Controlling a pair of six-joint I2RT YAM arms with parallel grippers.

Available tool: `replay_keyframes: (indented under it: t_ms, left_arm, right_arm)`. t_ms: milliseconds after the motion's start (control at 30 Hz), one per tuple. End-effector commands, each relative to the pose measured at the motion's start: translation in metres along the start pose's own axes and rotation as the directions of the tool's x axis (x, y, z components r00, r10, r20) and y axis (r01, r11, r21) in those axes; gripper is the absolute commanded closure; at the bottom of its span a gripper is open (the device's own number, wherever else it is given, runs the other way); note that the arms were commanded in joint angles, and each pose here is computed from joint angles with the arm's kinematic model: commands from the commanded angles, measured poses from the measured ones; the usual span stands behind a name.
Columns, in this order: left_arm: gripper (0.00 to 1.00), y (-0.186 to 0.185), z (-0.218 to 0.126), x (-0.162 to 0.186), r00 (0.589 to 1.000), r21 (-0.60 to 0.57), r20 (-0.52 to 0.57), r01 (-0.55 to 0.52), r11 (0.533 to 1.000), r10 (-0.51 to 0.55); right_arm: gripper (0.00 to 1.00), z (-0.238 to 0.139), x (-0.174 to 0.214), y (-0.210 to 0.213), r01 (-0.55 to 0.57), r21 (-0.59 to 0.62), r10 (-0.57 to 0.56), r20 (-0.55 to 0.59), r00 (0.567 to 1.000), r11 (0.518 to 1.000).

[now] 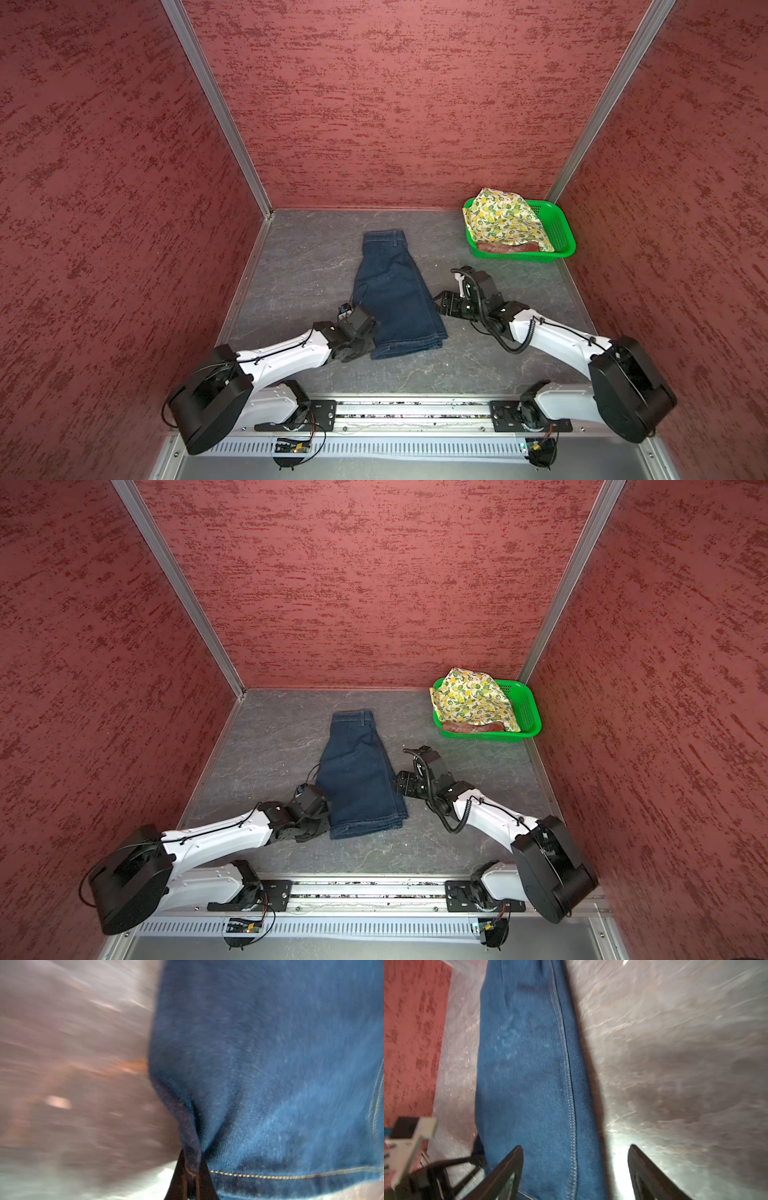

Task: Fold and stack the skirts

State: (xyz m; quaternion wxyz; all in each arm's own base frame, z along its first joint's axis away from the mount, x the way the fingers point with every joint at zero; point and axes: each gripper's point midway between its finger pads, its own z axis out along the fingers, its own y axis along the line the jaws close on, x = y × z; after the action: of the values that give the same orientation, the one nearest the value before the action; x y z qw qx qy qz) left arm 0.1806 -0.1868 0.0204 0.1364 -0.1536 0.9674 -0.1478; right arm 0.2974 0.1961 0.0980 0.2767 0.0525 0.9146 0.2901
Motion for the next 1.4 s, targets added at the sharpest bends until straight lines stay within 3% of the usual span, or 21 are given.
replay_keyframes:
  t_ms: [0,67,133,167,300,500,600,833,1000,1100,1233,1367]
  left_arm:
    - [0.99,-0.041,0.003,0.017,0.994,0.051,-0.030,-0.103,0.993,0.104]
    - [0.77,-0.076,0.003,0.031,0.975,0.114,-0.066,-0.205,0.972,0.213]
    - [0.40,-0.103,0.001,0.044,0.948,0.155,-0.085,-0.290,0.944,0.306]
    - [0.26,-0.112,-0.002,0.046,0.933,0.163,-0.084,-0.334,0.928,0.350]
    - [0.08,-0.122,-0.024,0.042,0.891,0.193,-0.054,-0.433,0.880,0.451]
    - [0.01,-0.120,-0.073,-0.006,0.888,0.246,0.066,-0.456,0.855,0.455]
    - [0.01,-0.122,-0.089,-0.048,0.904,0.254,0.132,-0.428,0.867,0.408]
    - [0.00,-0.130,-0.122,-0.143,0.897,0.239,0.273,-0.413,0.879,0.348]
    - [0.00,-0.113,-0.075,-0.225,0.881,0.073,0.293,-0.409,0.910,0.373]
    - [0.00,-0.114,-0.038,-0.265,0.815,-0.066,0.304,-0.498,0.865,0.493]
    - [0.00,-0.129,0.000,-0.297,0.745,-0.118,0.301,-0.591,0.798,0.595]
    - [0.00,-0.126,0.026,-0.327,0.728,-0.150,0.305,-0.600,0.786,0.614]
  right_arm:
    - [0.19,-0.026,-0.037,0.001,-0.010,0.000,0.010,0.100,0.995,1.000]
    - [0.19,-0.040,-0.048,-0.008,-0.019,0.024,0.015,0.133,0.991,1.000]
    - [0.18,-0.052,-0.055,-0.017,-0.028,0.045,0.021,0.159,0.987,0.999]
    - [0.18,-0.057,-0.058,-0.022,-0.036,0.055,0.026,0.168,0.985,0.998]
    - [0.17,-0.071,-0.055,-0.034,-0.055,0.113,0.033,0.183,0.983,0.992]
    - [0.17,-0.071,-0.034,-0.054,-0.090,0.173,0.063,0.157,0.986,0.981]
    - [0.17,-0.067,-0.025,-0.059,-0.106,0.170,0.082,0.140,0.987,0.980]
    - [0.18,-0.059,-0.015,-0.058,-0.104,0.147,0.089,0.106,0.990,0.984]
    - [0.18,-0.045,-0.006,-0.053,-0.116,0.128,0.108,0.068,0.992,0.985]
    - [0.18,-0.038,0.004,-0.050,-0.136,0.130,0.133,0.034,0.991,0.982]
    - [0.19,-0.032,0.020,-0.051,-0.175,0.147,0.176,0.003,0.984,0.974]
    - [0.20,-0.023,0.035,-0.052,-0.231,0.142,0.237,-0.031,0.971,0.963]
